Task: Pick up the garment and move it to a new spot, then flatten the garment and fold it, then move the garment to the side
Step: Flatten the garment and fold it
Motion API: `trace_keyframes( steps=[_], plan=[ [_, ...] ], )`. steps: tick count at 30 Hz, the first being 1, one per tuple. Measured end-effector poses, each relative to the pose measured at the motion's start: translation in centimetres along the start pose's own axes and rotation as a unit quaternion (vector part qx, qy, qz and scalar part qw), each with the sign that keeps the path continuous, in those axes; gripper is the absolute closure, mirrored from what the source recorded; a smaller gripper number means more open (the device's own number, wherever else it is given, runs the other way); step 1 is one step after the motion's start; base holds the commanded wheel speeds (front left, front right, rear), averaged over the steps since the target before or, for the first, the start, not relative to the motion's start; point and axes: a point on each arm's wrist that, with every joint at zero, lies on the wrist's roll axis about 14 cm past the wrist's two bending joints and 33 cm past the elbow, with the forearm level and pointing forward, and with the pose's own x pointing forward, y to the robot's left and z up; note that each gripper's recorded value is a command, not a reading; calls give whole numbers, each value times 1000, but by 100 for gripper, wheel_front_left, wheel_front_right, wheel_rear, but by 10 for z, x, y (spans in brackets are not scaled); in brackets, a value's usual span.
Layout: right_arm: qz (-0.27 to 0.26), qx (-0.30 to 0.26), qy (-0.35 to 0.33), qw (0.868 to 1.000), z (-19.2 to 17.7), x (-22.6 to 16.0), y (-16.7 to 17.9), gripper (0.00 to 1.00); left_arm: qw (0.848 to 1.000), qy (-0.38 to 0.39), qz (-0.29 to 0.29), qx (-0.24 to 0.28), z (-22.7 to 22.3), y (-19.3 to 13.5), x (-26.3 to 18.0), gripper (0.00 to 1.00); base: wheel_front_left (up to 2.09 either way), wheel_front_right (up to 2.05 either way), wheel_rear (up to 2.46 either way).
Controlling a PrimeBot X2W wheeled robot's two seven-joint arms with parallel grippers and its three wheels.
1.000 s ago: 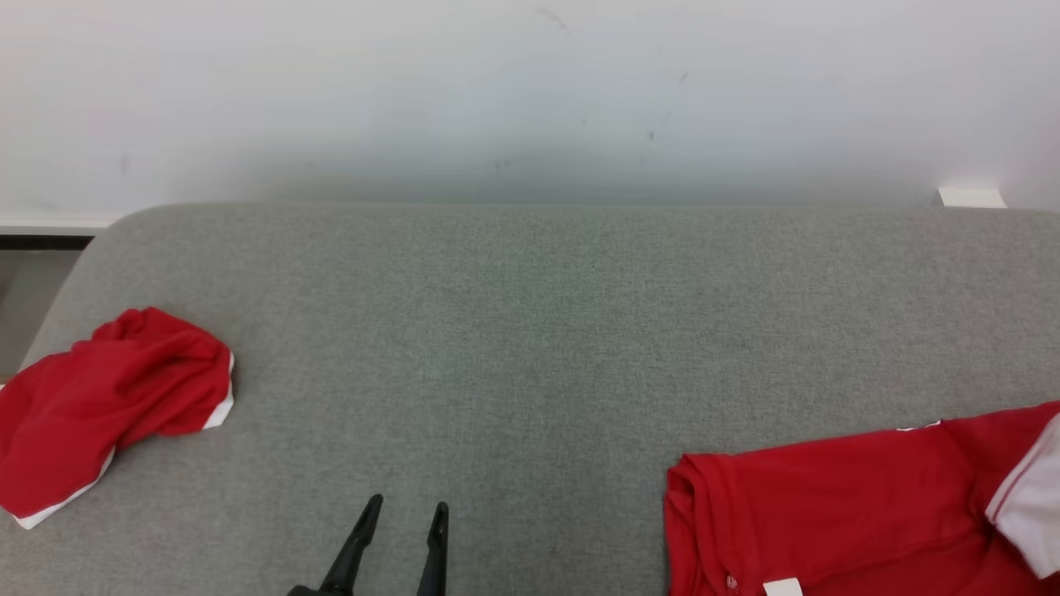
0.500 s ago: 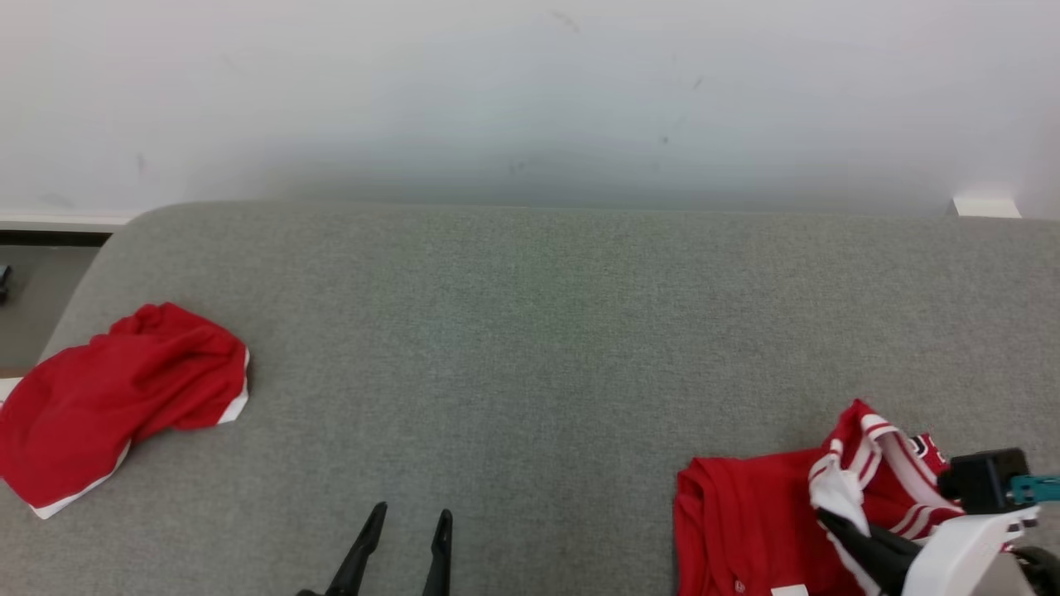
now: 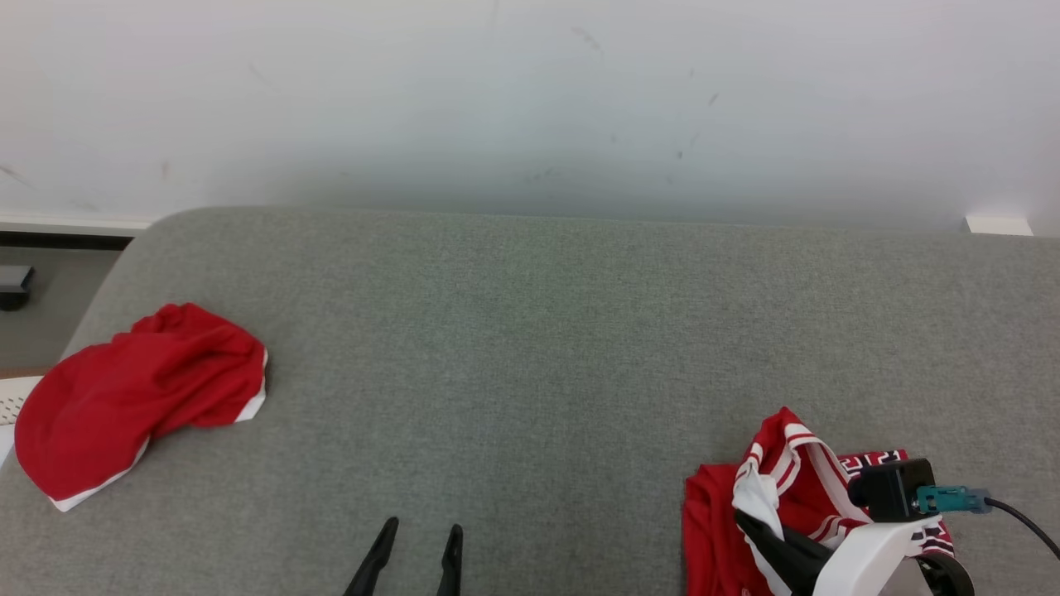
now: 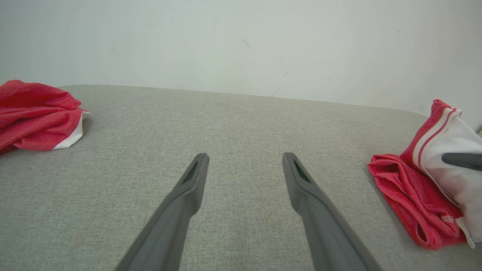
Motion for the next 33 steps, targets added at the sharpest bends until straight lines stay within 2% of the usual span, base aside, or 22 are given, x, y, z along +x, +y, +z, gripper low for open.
trace_keyframes(
  steps=[2, 3, 4, 5, 11, 17, 20, 23, 26, 29, 33],
  plan=[
    [2, 4, -3, 1000, -1, 3, 3, 100, 1000, 1, 1, -1, -1, 0, 0, 0, 0, 0, 0],
    [5, 7, -8, 1000, 0, 5, 5, 53, 1000, 2, 1, -2, -1, 0, -1, 0, 0, 0, 0],
    [7, 10, -13, 1000, 0, 6, 8, 53, 1000, 2, 0, -2, -1, 0, -1, 0, 0, 0, 0],
    [7, 9, -20, 1000, 2, 7, 9, 0, 1000, 3, 0, -2, -2, 0, -1, 0, 0, 0, 0],
    [40, 17, -85, 995, 25, 9, 38, 0, 1000, 4, 0, -1, -3, 0, -4, 0, 0, 0, 0],
    [69, 37, -164, 983, 52, -10, 59, 0, 1000, 3, -3, 2, -2, -1, -6, 0, 0, 0, 0],
    [66, 38, -212, 974, 69, -26, 59, 0, 1000, 1, -5, 3, -1, -2, -8, 0, 0, 0, 0],
    [33, 13, -263, 964, 85, -49, 44, 0, 1000, -2, -7, 4, 0, -3, -10, 0, 0, 0, 0],
    [-23, -12, -306, 952, 95, -73, 15, 0, 1000, -6, -10, 5, 3, -5, -11, 0, 0, 0, 0],
    [-99, -67, -319, 940, 92, -95, -20, 0, 1000, -10, -10, 6, 5, -5, -13, 0, 0, 0, 0],
    [-164, -88, -318, 930, 75, -114, -52, 0, 1000, -19, -7, 7, 10, -3, -14, 0, 0, 0, 0]
  ],
)
